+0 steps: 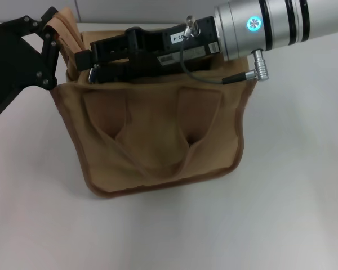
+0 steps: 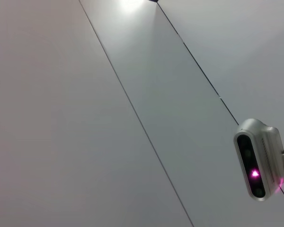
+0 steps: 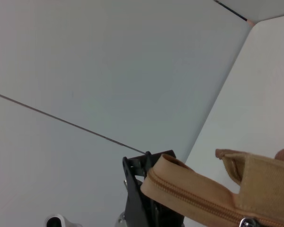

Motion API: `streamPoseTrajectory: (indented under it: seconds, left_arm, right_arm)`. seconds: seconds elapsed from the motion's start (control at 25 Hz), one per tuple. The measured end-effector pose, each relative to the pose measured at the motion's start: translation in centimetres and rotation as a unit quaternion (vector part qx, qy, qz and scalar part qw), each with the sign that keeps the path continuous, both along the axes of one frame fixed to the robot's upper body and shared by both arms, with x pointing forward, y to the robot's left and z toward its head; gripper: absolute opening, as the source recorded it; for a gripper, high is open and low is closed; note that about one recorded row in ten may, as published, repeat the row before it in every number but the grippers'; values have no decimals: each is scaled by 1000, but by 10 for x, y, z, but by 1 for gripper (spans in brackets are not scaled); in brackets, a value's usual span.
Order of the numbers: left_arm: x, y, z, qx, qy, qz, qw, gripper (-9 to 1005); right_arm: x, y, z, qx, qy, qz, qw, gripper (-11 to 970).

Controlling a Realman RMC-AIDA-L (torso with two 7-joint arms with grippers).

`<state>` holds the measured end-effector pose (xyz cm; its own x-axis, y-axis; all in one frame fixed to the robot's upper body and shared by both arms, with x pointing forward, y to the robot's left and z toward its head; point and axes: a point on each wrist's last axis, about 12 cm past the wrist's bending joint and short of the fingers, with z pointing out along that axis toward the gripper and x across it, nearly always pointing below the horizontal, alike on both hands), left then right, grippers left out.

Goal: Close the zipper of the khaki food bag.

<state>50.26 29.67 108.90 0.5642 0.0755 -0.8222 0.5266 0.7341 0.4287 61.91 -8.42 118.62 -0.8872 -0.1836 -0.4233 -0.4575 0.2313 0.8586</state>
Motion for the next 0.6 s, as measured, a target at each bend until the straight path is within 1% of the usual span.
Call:
streamPoseTrajectory:
  seconds: [0.6]
  left_arm:
    - [0,0,3,-12,-1,-11,1000,23]
  right_arm:
    - [0,-1,-2,3,-5,-8,1000,705]
